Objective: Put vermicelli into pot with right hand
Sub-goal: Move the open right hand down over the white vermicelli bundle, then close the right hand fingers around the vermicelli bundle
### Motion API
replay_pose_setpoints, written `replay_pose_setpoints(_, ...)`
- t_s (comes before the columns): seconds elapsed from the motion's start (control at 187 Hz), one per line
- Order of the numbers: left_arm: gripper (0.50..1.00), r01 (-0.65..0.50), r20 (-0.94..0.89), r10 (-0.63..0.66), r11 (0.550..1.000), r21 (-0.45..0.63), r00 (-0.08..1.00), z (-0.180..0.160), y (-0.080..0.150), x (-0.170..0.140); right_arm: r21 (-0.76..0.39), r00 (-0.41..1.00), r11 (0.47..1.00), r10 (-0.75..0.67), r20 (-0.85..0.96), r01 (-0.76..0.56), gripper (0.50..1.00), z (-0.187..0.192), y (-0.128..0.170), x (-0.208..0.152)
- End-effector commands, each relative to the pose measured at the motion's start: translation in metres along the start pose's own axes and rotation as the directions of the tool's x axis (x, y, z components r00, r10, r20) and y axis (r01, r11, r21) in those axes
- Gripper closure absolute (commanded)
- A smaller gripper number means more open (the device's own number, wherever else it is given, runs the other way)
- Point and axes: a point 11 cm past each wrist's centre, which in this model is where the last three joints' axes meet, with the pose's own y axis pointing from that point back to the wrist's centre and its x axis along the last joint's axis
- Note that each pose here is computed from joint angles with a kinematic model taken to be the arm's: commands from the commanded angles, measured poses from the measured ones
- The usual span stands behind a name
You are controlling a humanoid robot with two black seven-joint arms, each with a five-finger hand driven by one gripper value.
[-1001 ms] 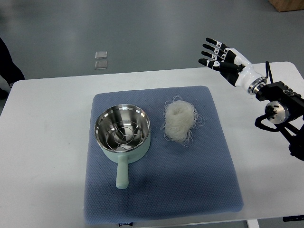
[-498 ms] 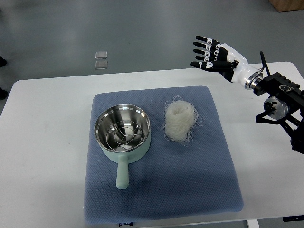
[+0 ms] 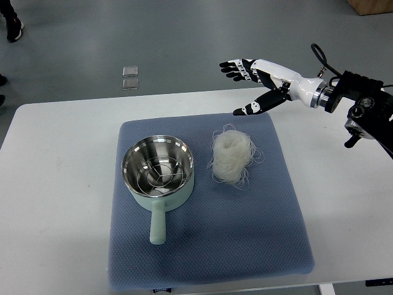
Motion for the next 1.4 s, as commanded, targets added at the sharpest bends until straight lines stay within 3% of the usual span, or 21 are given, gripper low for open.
replay_pose_setpoints(0.0,0.5,0.002,-0.001,-0.002,1.0,0.0,1.0,0.0,0.0,-0.001,0.014,0.987,0.995,-0.093,-0.131,0.096,0.583,-0.013,-0.007,-0.012)
replay_pose_setpoints(0.15,0.5,0.002,-0.003,-0.002,1.0,0.0,1.0,0.0,0.0,-0.001,0.008,0.941,0.979,-0.195,-0.277,0.205,0.583,-0.026,-0.016,-0.029)
replay_pose_setpoints(0.385,0.5,0.003,-0.002,-0.003,1.0,-0.002,1.0,0.001,0.0,-0.001,-0.102,0.753,0.934,-0.339,-0.563,0.344,0.585,-0.016,-0.022,-0.055)
replay_pose_setpoints(0.958,0.5,0.003,-0.002,-0.003,1.0,-0.002,1.0,0.001,0.0,-0.001,-0.272,0.591,0.898,-0.434,-0.679,0.347,0.587,0.028,-0.011,-0.059)
replay_pose_setpoints(1.397,0.5,0.005,-0.005,-0.005,1.0,-0.002,1.0,0.001,0.0,-0.002,-0.294,0.51,0.882,-0.457,-0.729,0.369,0.587,0.035,-0.013,-0.066)
